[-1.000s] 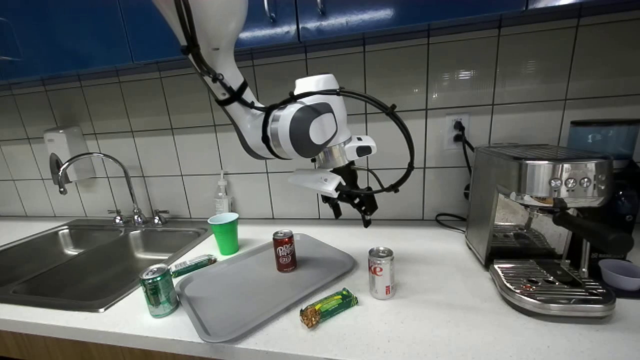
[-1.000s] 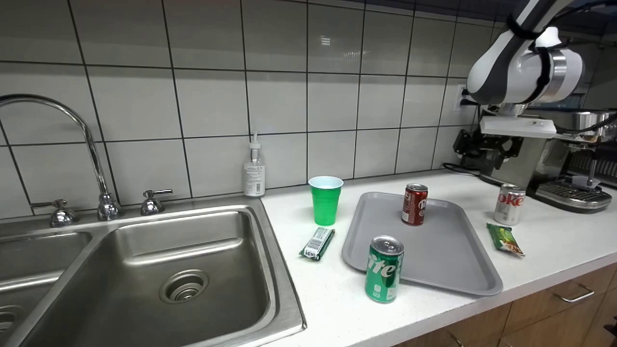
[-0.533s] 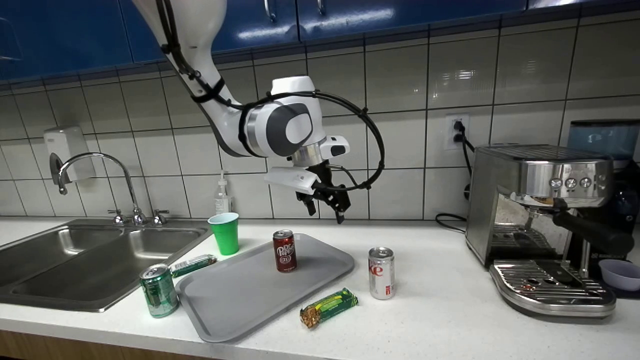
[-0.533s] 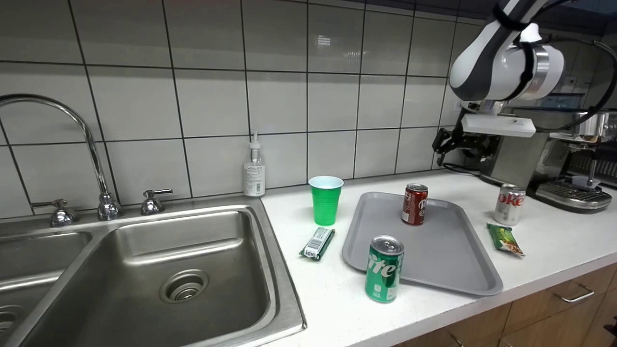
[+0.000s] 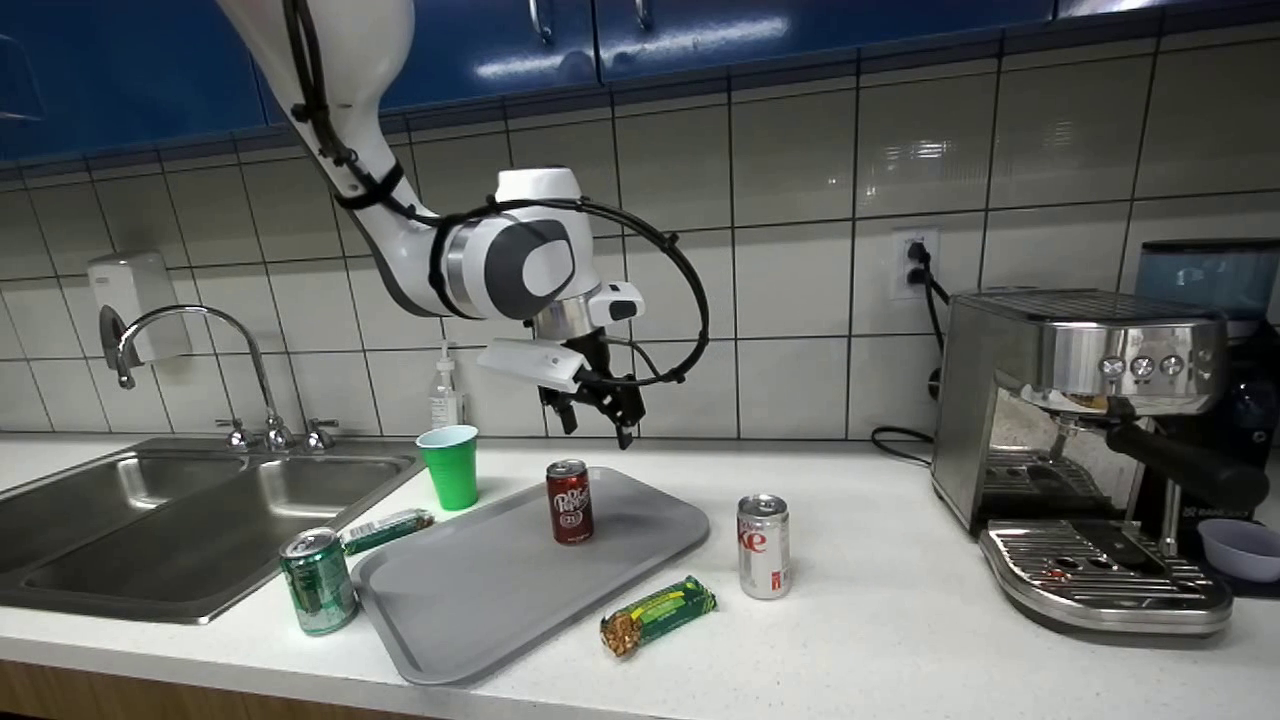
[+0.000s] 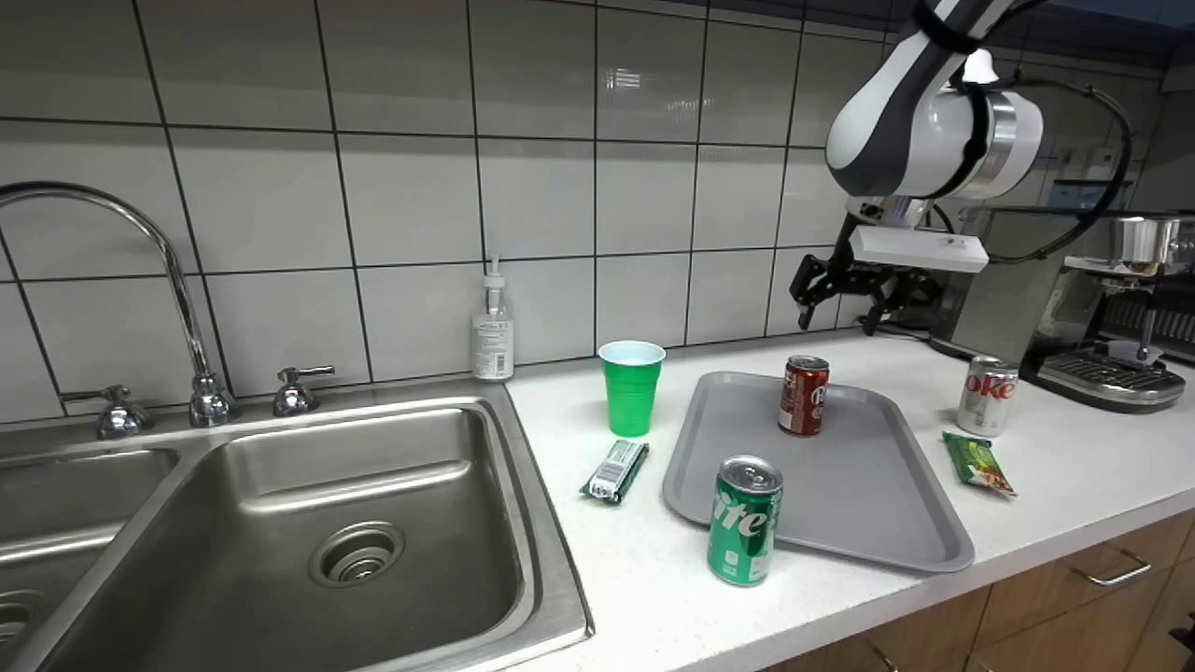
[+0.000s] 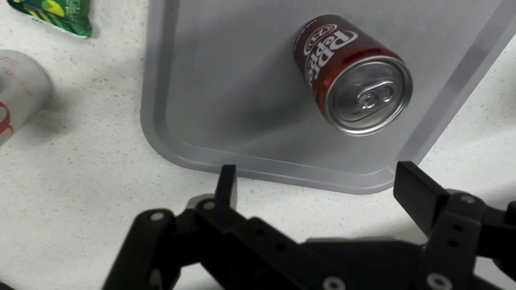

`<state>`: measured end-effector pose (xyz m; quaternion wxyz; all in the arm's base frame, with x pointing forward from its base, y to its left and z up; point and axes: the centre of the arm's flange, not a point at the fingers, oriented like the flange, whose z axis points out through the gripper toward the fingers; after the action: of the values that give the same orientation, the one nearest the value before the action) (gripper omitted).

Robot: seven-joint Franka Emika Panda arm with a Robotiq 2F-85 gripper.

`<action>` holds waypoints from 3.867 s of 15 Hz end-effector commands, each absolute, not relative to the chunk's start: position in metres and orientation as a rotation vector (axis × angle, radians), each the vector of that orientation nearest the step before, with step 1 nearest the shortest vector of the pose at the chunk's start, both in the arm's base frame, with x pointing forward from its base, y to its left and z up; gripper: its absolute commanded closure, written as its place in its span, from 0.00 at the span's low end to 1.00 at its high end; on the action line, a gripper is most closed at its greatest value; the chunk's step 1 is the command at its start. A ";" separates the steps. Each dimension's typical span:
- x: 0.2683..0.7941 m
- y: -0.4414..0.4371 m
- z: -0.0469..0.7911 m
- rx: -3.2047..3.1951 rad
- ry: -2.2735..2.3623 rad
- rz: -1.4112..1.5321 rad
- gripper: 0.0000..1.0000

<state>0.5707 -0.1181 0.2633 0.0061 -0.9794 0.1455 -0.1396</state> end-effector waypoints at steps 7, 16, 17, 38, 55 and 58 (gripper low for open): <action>0.574 -0.084 0.251 -3.059 0.330 -0.335 0.00; 0.578 -0.083 0.225 -3.071 0.332 -0.259 0.00; 0.579 -0.082 0.223 -3.072 0.331 -0.255 0.00; 0.588 -0.078 0.228 -3.069 0.305 -0.280 0.61; 0.581 -0.138 0.295 -3.049 0.401 -0.453 0.61; 0.578 -0.163 0.299 -3.040 0.470 -0.469 0.61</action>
<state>0.5845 -0.1389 0.2805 0.0091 -0.9791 0.1417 -0.1453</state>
